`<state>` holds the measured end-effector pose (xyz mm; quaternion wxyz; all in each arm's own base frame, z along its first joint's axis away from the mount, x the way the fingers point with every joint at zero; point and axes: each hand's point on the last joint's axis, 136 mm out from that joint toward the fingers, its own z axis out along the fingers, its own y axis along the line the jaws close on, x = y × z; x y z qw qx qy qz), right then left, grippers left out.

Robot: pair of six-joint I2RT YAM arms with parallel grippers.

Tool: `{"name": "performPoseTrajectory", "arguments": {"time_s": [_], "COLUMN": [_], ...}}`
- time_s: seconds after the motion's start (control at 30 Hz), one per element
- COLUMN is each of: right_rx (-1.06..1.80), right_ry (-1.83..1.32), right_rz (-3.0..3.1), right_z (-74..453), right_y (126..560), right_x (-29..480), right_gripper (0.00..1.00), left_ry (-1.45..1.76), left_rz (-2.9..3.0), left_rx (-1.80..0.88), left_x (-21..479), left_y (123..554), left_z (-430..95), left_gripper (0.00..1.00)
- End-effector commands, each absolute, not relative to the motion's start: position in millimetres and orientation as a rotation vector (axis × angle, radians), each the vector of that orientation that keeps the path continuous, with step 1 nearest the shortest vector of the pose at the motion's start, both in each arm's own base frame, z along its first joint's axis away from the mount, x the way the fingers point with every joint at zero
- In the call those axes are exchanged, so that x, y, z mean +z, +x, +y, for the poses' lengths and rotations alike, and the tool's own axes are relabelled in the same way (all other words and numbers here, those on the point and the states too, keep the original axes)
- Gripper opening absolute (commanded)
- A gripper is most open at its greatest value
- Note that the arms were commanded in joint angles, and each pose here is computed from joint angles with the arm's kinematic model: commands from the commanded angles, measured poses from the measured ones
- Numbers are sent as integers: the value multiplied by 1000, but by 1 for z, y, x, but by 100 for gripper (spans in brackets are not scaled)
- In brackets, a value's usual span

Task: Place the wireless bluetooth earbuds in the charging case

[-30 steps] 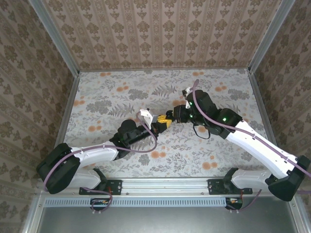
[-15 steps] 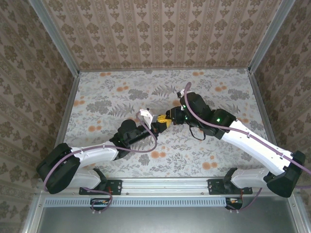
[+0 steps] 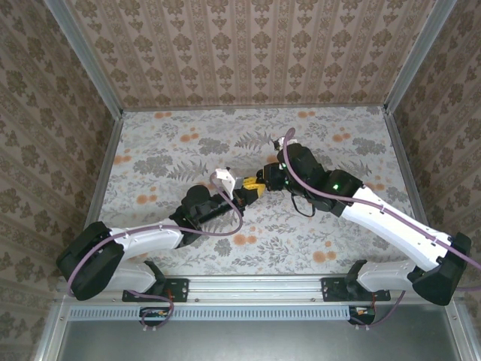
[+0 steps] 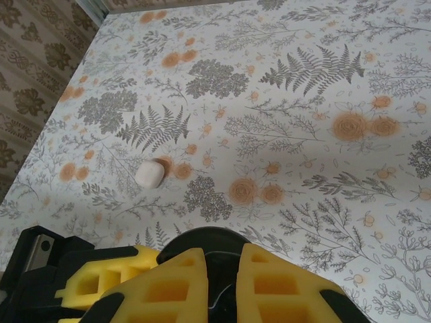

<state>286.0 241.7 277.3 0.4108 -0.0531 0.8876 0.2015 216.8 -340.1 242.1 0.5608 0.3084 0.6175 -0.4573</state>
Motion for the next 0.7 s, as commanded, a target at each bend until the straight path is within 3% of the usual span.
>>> {"name": "performPoseTrajectory", "arguments": {"time_s": [0.0, 0.67], "right_rx": [469, 460], "right_ry": [-139, -134], "right_rz": [2209, 2213], "right_z": [243, 233], "right_y": [292, 281], "right_x": [274, 271], "right_gripper": [12, 12], "left_ry": [681, 621], "left_rz": [1381, 1350], "left_rx": [-1132, -1165], "left_x": [267, 278], "left_y": [216, 220], "left_z": [-345, -343], "left_gripper": [0, 0]}}
